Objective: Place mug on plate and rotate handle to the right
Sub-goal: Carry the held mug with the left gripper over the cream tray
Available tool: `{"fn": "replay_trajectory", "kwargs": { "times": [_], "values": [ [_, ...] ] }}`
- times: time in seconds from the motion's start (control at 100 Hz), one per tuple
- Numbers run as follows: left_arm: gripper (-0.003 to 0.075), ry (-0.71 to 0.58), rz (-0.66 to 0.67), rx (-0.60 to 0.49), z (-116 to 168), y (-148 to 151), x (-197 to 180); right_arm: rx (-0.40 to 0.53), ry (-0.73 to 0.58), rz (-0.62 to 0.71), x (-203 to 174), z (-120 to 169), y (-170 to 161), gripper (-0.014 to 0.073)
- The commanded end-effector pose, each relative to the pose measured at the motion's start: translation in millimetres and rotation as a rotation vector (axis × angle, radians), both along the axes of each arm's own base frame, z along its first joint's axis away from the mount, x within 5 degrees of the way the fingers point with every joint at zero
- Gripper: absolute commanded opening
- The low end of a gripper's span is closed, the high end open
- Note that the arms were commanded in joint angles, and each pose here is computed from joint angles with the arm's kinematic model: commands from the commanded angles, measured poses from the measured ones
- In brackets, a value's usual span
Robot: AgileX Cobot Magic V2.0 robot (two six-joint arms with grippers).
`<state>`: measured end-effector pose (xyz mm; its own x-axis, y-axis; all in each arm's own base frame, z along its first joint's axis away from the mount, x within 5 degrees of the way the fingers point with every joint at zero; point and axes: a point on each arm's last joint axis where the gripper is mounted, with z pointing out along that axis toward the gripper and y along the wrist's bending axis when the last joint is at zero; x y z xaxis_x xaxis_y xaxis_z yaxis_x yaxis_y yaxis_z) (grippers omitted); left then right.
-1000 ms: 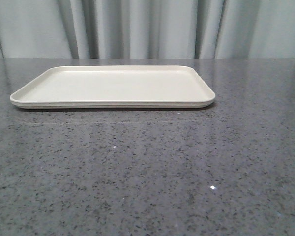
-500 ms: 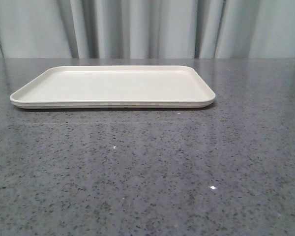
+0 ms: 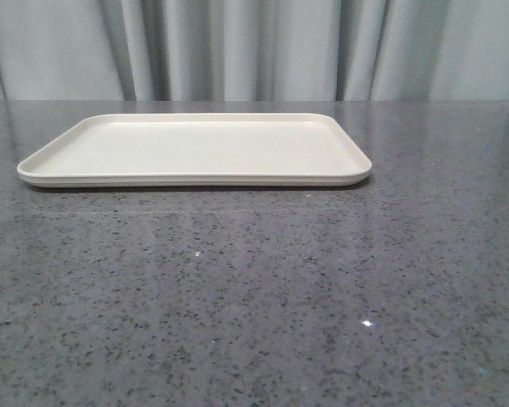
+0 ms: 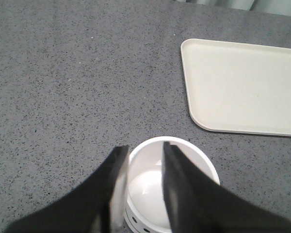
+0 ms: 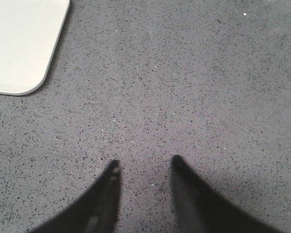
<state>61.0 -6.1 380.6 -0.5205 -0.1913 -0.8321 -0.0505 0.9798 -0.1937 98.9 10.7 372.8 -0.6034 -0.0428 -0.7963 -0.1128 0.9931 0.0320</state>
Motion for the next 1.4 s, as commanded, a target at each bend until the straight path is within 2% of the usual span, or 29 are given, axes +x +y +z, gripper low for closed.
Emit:
{"fn": "replay_trajectory", "kwargs": {
  "times": [0.0, 0.07, 0.12, 0.31, 0.48, 0.9, 1.391],
  "values": [
    [0.0388, -0.085, -0.004, -0.005, 14.1, -0.5, 3.4, 0.005, -0.094, -0.003, 4.1, 14.0, 0.0, 0.0528],
    [0.0482, -0.085, -0.004, -0.005, 14.1, -0.5, 3.4, 0.006, -0.101, -0.004, 4.5, 14.6, 0.0, 0.0608],
    [0.0503, -0.083, -0.003, -0.007, 13.9, -0.5, 3.4, 0.006, -0.106, -0.005, 4.7, 14.9, 0.0, 0.0626],
    [0.0461, -0.003, -0.008, -0.008, 8.0, -0.4, 11.5, 0.007, -0.114, -0.006, 5.1, 15.6, -0.1, 0.0625],
    [0.046, 0.101, 0.011, 0.029, -0.9, 4.2, 35.9, 0.007, -0.121, -0.006, 5.4, 16.1, -0.1, 0.0625],
    [0.046, 0.357, -0.014, 0.04, -31.4, 6.7, 90.3, 0.007, -0.121, -0.006, 5.4, 16.1, -0.1, 0.0625],
    [0.0459, 0.528, -0.082, 0.074, -53.8, 6.7, 112.1, 0.008, -0.131, -0.007, 5.9, 16.9, -0.1, 0.0625]
  ]
}}
